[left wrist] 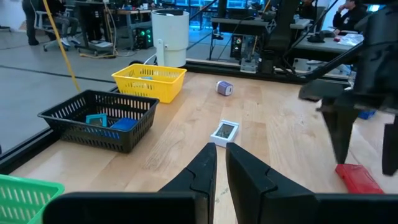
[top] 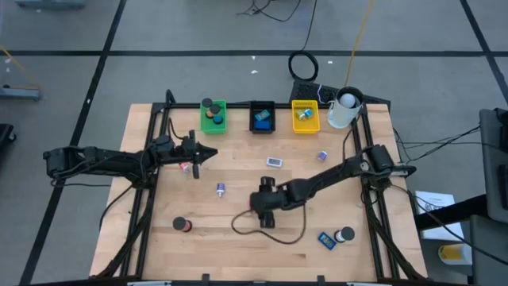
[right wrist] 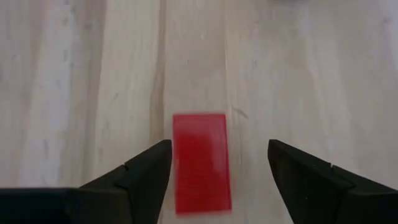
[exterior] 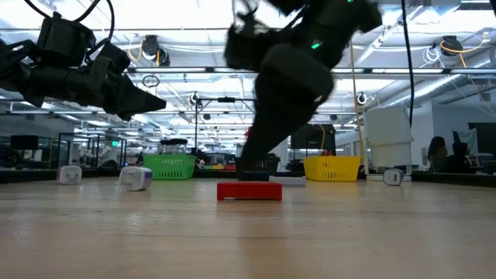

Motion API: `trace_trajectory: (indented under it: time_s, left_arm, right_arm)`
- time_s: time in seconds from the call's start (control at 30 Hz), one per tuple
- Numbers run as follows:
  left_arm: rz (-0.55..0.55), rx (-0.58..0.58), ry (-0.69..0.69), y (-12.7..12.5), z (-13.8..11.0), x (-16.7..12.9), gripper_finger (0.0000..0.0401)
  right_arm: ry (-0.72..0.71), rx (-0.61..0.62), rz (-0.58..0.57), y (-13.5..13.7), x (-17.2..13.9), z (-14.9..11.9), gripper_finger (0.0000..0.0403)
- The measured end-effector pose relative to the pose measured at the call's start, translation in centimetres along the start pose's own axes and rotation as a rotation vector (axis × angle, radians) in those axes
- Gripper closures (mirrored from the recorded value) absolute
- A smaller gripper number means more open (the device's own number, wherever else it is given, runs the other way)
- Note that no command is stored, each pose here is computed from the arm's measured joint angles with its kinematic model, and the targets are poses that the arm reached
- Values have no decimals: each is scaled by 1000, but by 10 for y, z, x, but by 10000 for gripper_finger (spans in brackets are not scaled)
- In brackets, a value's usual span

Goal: Pick & Place Office items
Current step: Put the red digital timer into the black bin

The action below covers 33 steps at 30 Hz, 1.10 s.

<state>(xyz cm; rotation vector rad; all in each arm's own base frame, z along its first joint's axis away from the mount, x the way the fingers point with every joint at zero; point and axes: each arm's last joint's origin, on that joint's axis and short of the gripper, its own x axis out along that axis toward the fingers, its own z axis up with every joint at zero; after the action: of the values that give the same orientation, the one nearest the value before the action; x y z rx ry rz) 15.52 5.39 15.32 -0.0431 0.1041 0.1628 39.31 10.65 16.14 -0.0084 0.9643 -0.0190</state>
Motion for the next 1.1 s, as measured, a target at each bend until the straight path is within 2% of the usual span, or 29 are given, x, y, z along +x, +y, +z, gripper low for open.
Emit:
trace_trajectory:
  time_s: [0.2,0.37,0.67,0.9,1.0,1.1]
  left_arm:
    - [0,2,0,0,0,0,357]
    - [-1,0,1,0,0,0,357]
    - [-1,-1,1,0,0,0,357]
    - [-1,-3,2,0,0,0,357]
    - [-1,-4,1,0,0,0,357]
    - [-2,-5,1,0,0,0,357]
  right_arm:
    - [95,-33,49,1,17,5,146]
    - [175,-57,82,3,27,5,165]
    - [177,-51,80,-2,24,8,250]
    - [181,-43,74,-8,25,9,250]
    - [175,-38,72,-11,14,13,238]
    - [149,-27,66,-19,2,20,242]
